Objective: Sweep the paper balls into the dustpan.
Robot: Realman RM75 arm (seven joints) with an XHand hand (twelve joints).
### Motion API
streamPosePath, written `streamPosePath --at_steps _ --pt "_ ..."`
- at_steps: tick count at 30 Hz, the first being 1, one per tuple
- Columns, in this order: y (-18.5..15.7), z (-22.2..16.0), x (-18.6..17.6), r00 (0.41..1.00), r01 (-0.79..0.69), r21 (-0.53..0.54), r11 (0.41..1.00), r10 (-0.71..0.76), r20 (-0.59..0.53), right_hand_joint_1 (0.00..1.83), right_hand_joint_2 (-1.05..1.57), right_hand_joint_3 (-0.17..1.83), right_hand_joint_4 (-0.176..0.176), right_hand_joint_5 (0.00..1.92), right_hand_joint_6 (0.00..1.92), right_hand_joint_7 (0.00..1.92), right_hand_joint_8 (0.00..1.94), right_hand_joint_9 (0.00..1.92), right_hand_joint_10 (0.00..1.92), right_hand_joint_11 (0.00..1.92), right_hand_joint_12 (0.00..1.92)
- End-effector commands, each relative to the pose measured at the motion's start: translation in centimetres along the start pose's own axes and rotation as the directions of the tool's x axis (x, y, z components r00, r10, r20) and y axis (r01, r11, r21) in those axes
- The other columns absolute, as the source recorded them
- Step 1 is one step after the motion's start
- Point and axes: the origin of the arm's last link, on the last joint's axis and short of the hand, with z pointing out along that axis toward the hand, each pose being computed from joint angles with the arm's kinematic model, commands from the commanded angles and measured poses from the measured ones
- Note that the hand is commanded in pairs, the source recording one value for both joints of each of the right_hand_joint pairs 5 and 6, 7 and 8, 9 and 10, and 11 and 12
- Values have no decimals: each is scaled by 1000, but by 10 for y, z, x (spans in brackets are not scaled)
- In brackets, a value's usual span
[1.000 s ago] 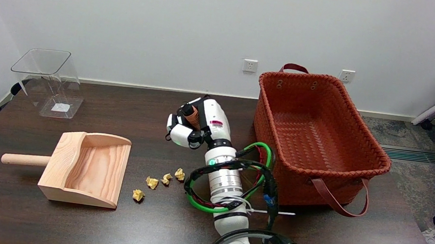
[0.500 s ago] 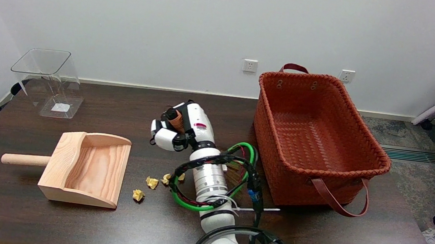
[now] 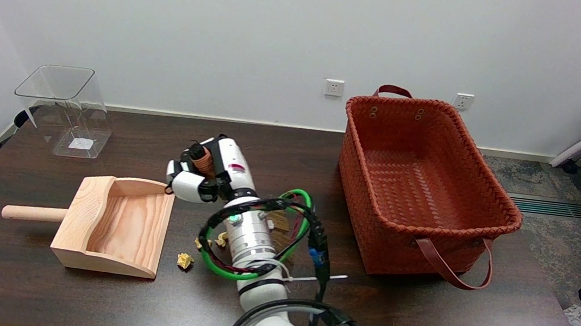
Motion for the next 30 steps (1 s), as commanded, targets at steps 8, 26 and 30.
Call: streamPosePath --at_steps 8,26,30 --pt "-32 8 -58 994 -102 -29 994 102 -30 1217 1287 842 0 1920 1920 1920 1920 1920 1920 1920 1920" --pt "-46 36 -73 986 -169 0 986 169 -15 1195 1280 978 0 1920 1920 1920 1920 1920 1920 1920 1920" --pt "-49 38 -75 975 -221 10 975 221 2 1192 1275 994 0 1920 1920 1920 1920 1920 1920 1920 1920"
